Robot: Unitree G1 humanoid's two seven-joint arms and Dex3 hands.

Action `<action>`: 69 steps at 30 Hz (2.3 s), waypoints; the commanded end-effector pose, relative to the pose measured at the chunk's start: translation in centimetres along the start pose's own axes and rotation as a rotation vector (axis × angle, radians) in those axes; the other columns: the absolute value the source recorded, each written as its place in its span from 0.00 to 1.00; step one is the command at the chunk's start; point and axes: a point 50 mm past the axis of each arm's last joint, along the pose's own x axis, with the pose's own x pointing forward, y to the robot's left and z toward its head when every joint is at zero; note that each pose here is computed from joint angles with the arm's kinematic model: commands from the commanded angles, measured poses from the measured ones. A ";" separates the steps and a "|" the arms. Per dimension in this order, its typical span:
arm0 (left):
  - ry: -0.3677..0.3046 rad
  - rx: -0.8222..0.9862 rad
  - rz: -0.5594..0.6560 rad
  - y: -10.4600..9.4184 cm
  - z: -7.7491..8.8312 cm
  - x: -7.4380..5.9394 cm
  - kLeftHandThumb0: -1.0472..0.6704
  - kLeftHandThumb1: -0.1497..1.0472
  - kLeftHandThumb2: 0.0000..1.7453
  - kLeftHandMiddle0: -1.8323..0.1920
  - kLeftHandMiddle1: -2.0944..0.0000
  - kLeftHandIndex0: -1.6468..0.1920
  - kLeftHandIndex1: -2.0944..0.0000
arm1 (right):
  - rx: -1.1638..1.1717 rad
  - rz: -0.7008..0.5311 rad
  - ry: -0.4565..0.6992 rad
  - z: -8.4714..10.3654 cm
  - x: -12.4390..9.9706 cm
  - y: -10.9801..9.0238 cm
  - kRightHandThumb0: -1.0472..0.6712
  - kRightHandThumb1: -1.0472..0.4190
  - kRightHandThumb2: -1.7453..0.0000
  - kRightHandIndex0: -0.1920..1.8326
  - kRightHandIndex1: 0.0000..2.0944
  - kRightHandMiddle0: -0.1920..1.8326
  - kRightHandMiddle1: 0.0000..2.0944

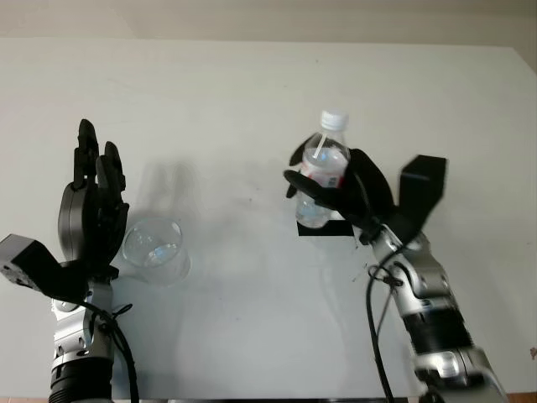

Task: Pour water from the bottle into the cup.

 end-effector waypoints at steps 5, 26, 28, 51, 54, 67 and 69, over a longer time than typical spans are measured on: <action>0.048 -0.014 0.020 0.2 -1.1 -1.0 0.17 1.00 0.34 1.00 1.00 1.00 1.00 | 0.018 -0.035 -0.035 1.6 -1.3 -0.5 0.33 0.00 0.83 0.66 1.00 0.50 1.00; 0.051 -0.009 0.019 0.3 -0.9 -1.0 0.16 1.00 0.37 1.00 1.00 1.00 1.00 | -0.144 -0.091 -0.094 0.5 -0.7 -0.6 0.34 0.00 0.84 0.63 1.00 0.46 1.00; 0.052 -0.011 0.016 0.4 -1.0 -1.0 0.16 1.00 0.37 1.00 1.00 1.00 1.00 | -0.154 -0.106 -0.097 0.4 -0.6 -0.6 0.34 0.00 0.84 0.63 1.00 0.46 1.00; 0.055 0.002 0.018 0.7 -0.8 -0.9 0.16 1.00 0.37 1.00 1.00 1.00 1.00 | -0.122 -0.094 -0.041 -1.2 -0.7 -0.7 0.32 0.00 0.87 0.61 1.00 0.45 1.00; 0.053 -0.001 0.019 0.7 -0.8 -0.9 0.16 1.00 0.37 1.00 1.00 1.00 1.00 | -0.159 -0.056 -0.030 -1.3 -1.0 -0.7 0.28 0.00 0.90 0.55 1.00 0.38 1.00; 0.044 -0.006 0.000 0.7 -0.6 -0.6 0.16 1.00 0.38 1.00 1.00 1.00 1.00 | -0.156 -0.038 -0.046 -2.5 -2.2 -0.9 0.27 0.01 0.96 0.26 1.00 0.16 0.97; 0.045 -0.004 0.001 0.7 -0.6 -0.6 0.16 1.00 0.38 1.00 1.00 1.00 1.00 | -0.159 -0.034 -0.048 -2.6 -2.3 -0.9 0.27 0.02 0.97 0.19 0.99 0.14 0.93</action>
